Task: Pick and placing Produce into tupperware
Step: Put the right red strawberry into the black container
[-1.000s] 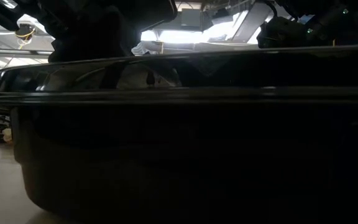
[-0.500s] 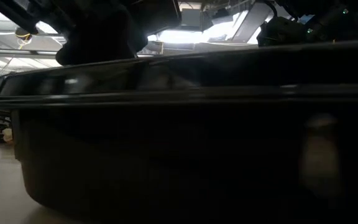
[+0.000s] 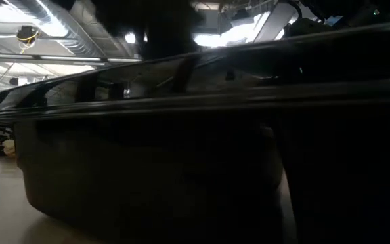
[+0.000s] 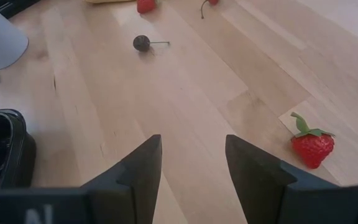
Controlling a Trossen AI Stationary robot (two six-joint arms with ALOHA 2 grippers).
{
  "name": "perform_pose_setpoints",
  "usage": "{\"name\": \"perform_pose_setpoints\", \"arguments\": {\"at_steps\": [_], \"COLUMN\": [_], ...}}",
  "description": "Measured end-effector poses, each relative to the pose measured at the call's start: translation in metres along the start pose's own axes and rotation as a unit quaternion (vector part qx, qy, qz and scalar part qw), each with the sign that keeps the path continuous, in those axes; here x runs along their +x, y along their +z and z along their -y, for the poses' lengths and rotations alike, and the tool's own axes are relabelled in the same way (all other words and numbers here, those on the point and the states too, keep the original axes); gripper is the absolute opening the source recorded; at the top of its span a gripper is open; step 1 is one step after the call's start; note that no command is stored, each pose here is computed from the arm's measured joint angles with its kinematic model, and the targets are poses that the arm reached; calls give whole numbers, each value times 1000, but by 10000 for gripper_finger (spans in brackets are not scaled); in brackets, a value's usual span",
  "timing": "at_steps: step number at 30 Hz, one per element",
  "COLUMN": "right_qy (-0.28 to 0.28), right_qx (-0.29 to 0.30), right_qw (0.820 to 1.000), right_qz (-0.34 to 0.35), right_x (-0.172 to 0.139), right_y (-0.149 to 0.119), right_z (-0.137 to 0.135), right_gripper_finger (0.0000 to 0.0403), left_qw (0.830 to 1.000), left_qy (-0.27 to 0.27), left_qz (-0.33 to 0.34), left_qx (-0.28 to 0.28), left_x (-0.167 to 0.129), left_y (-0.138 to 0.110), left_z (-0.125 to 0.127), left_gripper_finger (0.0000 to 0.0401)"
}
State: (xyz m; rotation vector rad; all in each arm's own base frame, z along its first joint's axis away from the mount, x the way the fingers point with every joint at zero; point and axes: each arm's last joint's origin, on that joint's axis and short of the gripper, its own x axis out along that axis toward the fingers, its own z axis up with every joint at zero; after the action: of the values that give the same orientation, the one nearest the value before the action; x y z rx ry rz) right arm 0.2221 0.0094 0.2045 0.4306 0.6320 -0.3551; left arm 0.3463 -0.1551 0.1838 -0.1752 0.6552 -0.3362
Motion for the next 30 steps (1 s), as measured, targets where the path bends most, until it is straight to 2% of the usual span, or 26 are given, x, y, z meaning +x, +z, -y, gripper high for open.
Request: {"name": "perform_pose_setpoints", "arguments": {"at_steps": [6,13,18,21,25,30], "right_qy": [0,-4,-12,-20,-29,-34], "right_qx": [4,83,65,72,77,55], "right_qw": [1000,997,998,997,997,998], "right_qz": [0,1,4,7,10,12], "right_x": [0,1,1,2,3,4], "right_y": [0,1,3,6,8,9], "right_z": [0,2,6,10,15,18], "right_gripper_finger": [181,181,181,181,181,181], "left_qw": [999,997,992,989,983,976], "left_qy": [1,54,93,97,96,126], "left_qz": [51,49,77,105,143,165], "left_qx": [-7,1,26,44,66,63], "left_x": [-43,-109,-157,-184,-217,-244], "left_y": [32,53,65,70,69,45], "left_z": [-4,-32,-51,-59,-68,-77], "left_gripper_finger": [178,178,178,178,178,178]}}
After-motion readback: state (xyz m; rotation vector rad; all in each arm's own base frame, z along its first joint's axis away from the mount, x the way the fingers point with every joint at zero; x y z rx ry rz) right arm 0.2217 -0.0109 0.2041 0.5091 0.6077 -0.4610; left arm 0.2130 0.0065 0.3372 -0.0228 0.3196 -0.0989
